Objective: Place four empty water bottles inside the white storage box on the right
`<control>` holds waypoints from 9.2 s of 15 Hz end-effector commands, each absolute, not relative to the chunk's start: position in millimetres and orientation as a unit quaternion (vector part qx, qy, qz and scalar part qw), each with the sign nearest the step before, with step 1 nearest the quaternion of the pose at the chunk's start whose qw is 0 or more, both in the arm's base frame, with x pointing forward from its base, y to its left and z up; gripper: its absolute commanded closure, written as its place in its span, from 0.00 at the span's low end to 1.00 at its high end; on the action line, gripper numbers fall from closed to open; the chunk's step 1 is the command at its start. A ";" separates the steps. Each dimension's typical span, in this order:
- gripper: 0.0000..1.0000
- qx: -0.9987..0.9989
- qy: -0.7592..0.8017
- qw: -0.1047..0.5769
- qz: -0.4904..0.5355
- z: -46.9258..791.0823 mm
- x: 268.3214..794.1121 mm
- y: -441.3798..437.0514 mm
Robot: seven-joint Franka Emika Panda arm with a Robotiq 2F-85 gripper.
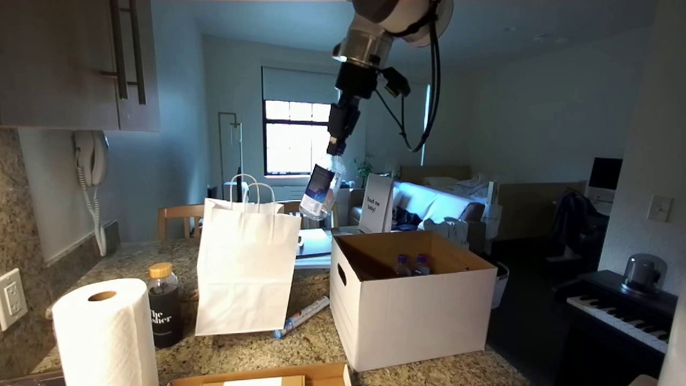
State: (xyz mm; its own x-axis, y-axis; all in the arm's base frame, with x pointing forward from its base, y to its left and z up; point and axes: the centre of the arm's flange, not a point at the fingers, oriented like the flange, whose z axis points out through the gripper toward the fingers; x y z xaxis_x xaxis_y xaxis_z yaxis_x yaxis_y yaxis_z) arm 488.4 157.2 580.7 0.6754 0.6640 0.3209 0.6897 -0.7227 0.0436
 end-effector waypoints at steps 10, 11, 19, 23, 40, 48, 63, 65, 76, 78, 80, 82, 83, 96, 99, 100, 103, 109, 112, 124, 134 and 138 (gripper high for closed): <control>0.87 -0.965 -0.180 0.089 -0.168 556.7 499.7 0.3; 0.87 -0.967 -0.167 0.093 -0.167 551.0 499.5 -12.0; 0.88 -0.978 -0.065 0.144 -0.139 501.9 502.5 -101.9; 0.88 -0.983 -0.019 0.146 -0.111 472.0 513.7 -132.6; 0.87 -0.999 0.024 0.010 -0.026 370.8 576.1 -130.0; 0.86 -0.998 0.026 0.055 0.024 291.8 588.1 -142.4; 0.85 -0.997 0.024 0.050 0.052 261.5 595.5 -117.1; 0.86 -0.998 0.015 0.043 0.052 250.5 592.9 -103.4; 0.86 -0.996 0.051 0.041 0.063 251.2 597.7 -122.9; 0.86 -0.995 0.080 0.030 0.057 248.9 597.7 -147.6; 0.86 -0.993 0.112 0.014 0.040 245.7 599.0 -172.9; 0.86 -0.990 0.136 0.002 0.019 240.6 601.0 -195.3; 0.86 -0.989 0.145 -0.002 0.010 236.2 603.8 -203.9; 0.86 -0.985 0.172 -0.025 0.020 191.2 625.0 -215.1; 0.86 -0.984 0.173 -0.027 0.019 194.0 625.3 -213.8; 0.86 -0.984 0.173 -0.028 0.019 194.7 624.7 -213.6; 0.86 -0.984 0.174 -0.028 0.021 195.0 624.8 -214.2; 0.86 -0.984 0.170 -0.028 0.037 182.7 616.3 -213.5; 0.86 -0.985 0.169 -0.026 0.034 185.0 617.1 -213.3; 0.27 -0.985 0.166 -0.022 0.034 184.3 616.2 -211.3; 0.00 -0.991 0.134 0.013 0.012 251.4 611.2 -198.5; 0.00 -0.993 0.117 0.028 0.000 300.3 604.5 -197.1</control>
